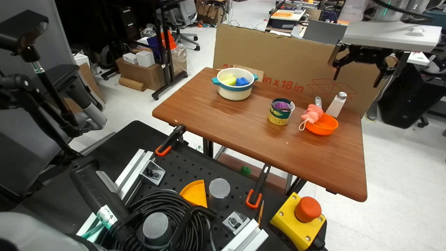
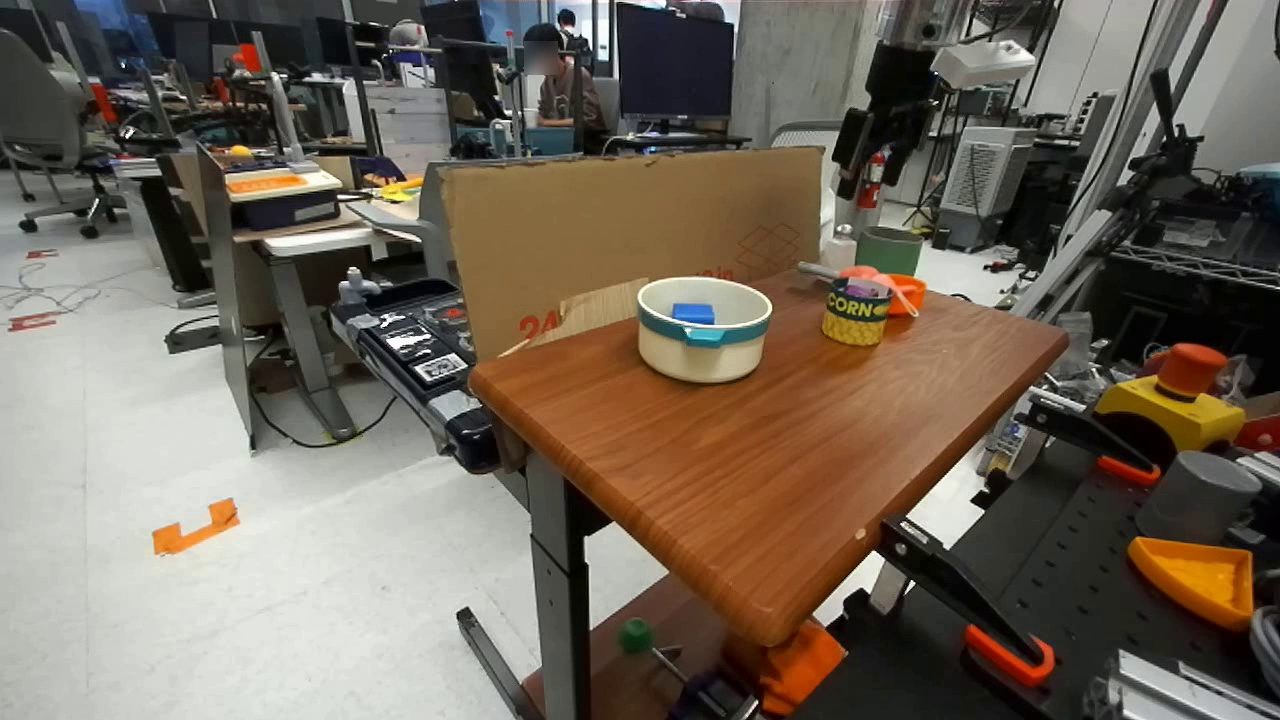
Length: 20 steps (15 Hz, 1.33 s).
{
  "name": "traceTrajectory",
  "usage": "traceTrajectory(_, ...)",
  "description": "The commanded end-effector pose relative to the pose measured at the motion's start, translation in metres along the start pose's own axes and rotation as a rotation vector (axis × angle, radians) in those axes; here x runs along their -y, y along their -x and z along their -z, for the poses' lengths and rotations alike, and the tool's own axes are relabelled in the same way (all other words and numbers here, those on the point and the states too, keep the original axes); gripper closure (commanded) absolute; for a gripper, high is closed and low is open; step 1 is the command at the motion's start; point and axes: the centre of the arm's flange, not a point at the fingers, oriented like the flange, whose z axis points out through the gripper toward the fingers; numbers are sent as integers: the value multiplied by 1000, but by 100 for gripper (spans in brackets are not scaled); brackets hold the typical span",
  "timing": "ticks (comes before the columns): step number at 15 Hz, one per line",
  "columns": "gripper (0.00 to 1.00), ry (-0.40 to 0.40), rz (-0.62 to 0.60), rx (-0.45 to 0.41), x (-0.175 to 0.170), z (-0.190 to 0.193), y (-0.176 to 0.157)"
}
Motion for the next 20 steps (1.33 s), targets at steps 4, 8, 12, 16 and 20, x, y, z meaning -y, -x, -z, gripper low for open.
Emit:
traceTrajectory(4, 0, -58, 90, 91, 47, -18, -1)
traceTrajectory(8, 0, -61, 65, 80, 38, -12, 2)
traceTrajectory(12, 0, -47, 6, 55, 5, 1, 8)
traceTrajectory(16, 0, -42, -14, 68, -11, -3, 10)
traceTrajectory(20, 0, -44, -11, 84, -14, -13, 5)
